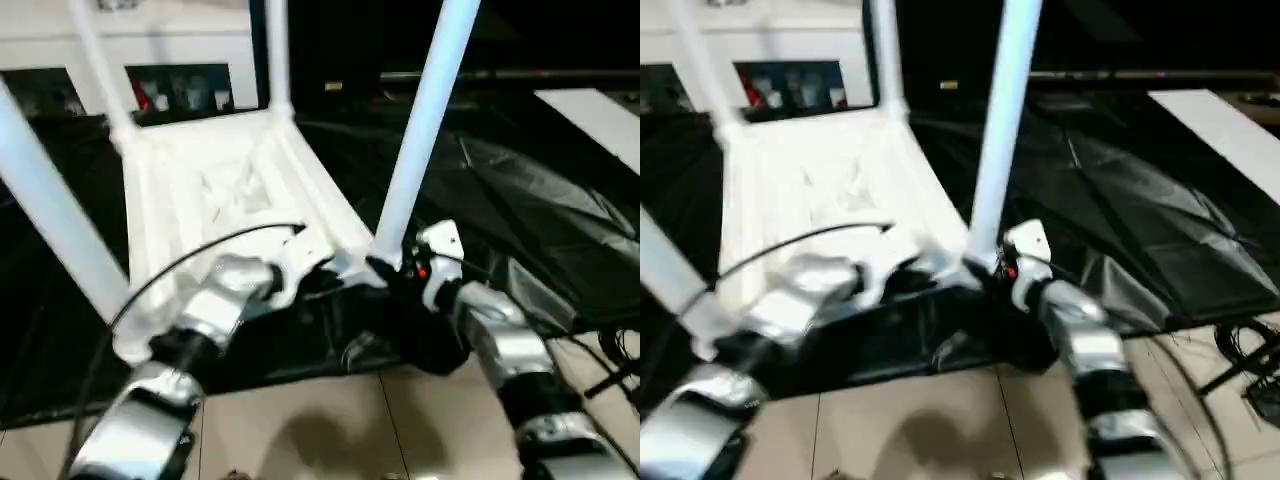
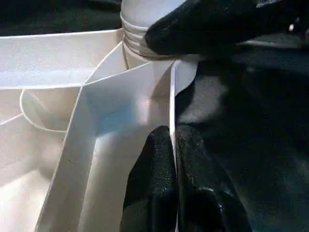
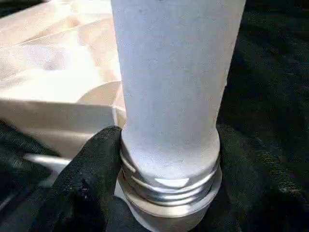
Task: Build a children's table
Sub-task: Rotate leg to tighten
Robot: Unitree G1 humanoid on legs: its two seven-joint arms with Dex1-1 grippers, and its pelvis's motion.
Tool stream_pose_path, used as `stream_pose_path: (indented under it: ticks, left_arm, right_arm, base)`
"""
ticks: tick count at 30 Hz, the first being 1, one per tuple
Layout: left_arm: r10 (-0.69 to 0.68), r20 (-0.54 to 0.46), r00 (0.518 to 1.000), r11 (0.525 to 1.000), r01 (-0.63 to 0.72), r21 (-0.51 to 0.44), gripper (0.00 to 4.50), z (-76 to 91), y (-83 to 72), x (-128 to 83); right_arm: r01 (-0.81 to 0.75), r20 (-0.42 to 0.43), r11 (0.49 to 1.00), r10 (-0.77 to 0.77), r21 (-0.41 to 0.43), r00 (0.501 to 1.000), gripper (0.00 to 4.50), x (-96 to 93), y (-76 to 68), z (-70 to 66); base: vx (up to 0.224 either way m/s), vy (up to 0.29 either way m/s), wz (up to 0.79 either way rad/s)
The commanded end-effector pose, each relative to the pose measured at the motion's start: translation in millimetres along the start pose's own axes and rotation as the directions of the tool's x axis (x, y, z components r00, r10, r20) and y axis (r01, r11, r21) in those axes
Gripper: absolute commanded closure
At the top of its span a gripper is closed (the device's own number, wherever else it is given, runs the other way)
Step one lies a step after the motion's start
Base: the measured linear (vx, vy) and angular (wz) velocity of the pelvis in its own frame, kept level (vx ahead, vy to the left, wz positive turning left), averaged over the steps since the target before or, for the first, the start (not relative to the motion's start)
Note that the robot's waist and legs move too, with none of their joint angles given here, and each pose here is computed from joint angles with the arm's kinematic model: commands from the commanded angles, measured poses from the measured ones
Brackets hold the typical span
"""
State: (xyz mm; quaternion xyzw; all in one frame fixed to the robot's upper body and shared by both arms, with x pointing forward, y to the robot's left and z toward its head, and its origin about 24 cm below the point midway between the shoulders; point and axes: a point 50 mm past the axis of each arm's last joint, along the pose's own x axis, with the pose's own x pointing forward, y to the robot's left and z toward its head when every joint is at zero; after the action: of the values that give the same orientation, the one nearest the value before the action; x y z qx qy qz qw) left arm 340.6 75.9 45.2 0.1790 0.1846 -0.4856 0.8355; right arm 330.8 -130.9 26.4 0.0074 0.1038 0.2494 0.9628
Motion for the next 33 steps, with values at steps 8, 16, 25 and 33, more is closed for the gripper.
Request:
stream_pose_path:
  ticks: [8,16,25,33]
  left_arm:
    - [-0.061,0.027,0.998,0.998,0.061,-0.002,4.50,-1.5,-10.0,6]
    - [-0.239,0.042,0.970,0.970,0.237,0.060,4.50,-14.7,-1.5,-29]
    - [-0.336,0.065,0.940,0.941,0.332,0.060,4.50,-19.2,0.4,-51]
    - [-0.327,0.066,0.943,0.944,0.323,0.060,4.50,-20.4,1.7,-53]
  right_arm:
    - [-0.240,0.067,0.970,0.242,-0.036,0.968,1.00,12.0,38.7,11.3]
    - [-0.474,-0.046,0.861,0.474,-0.186,0.879,0.64,-24.6,8.4,20.8]
    - [-0.555,-0.154,0.805,0.533,-0.210,0.832,0.64,-37.0,-7.3,19.2]
    - [-0.559,-0.172,0.805,0.533,-0.201,0.829,1.26,-32.3,-7.0,17.7]
  base:
    - [0.000,0.000,0.00]
    - [0.000,0.000,0.00]
    - [0.000,0.000,0.00]
    - [0.000,0.000,0.00]
